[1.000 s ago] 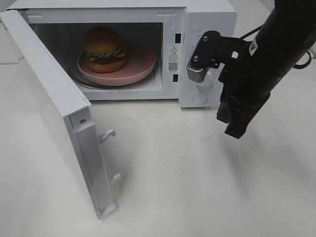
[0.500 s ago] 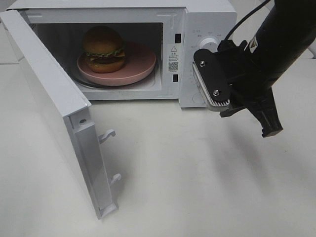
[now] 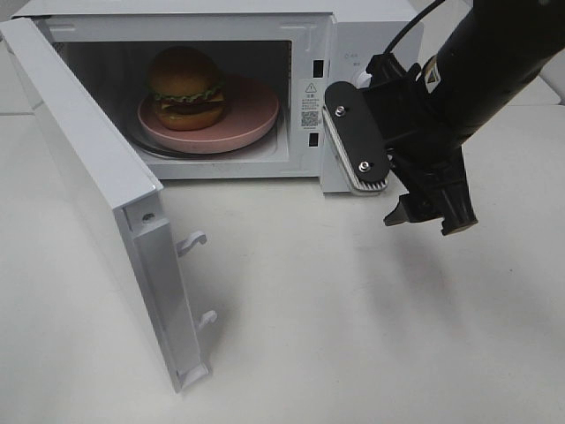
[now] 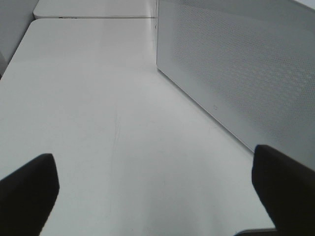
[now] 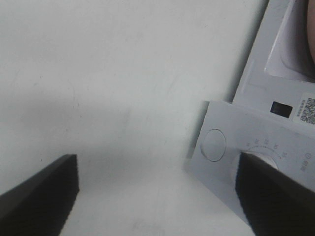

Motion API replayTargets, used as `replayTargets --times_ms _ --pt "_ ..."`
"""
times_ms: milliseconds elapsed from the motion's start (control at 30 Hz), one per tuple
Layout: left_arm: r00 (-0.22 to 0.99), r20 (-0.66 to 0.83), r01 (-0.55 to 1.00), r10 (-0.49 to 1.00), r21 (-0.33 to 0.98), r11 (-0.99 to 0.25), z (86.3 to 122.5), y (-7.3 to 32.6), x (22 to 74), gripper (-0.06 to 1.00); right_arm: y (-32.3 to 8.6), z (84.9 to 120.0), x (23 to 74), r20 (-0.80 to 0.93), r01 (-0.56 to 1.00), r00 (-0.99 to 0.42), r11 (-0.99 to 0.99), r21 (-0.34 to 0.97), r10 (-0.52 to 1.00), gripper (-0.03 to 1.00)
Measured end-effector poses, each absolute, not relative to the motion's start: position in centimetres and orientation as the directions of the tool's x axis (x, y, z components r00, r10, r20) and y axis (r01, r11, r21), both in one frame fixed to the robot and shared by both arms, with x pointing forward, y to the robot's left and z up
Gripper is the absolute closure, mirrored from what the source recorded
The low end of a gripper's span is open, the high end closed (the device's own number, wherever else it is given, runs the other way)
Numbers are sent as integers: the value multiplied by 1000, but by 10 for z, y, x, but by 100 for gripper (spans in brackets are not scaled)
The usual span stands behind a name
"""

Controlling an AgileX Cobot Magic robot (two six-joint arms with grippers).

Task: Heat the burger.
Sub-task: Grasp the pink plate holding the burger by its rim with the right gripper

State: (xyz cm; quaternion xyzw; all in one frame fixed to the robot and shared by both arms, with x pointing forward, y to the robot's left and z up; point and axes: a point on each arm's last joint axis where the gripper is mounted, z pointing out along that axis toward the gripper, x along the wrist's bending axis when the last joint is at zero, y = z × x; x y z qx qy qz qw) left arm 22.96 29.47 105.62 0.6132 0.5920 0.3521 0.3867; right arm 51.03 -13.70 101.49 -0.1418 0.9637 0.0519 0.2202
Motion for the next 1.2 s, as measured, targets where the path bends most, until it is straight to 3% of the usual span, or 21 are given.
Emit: replayTargets --times_ms 167,667,1200 --pt "51 -26 454 998 891 0 1056 295 230 -5 -131 1015 508 -454 -302 -856 952 53 -246 1" --pt "51 -26 454 998 891 0 1056 295 230 -5 -85 1024 516 -515 -401 -799 913 72 -310 1" --pt "51 -26 454 998 891 0 1056 295 230 -5 -35 1007 563 -538 -439 -773 896 71 -336 4"
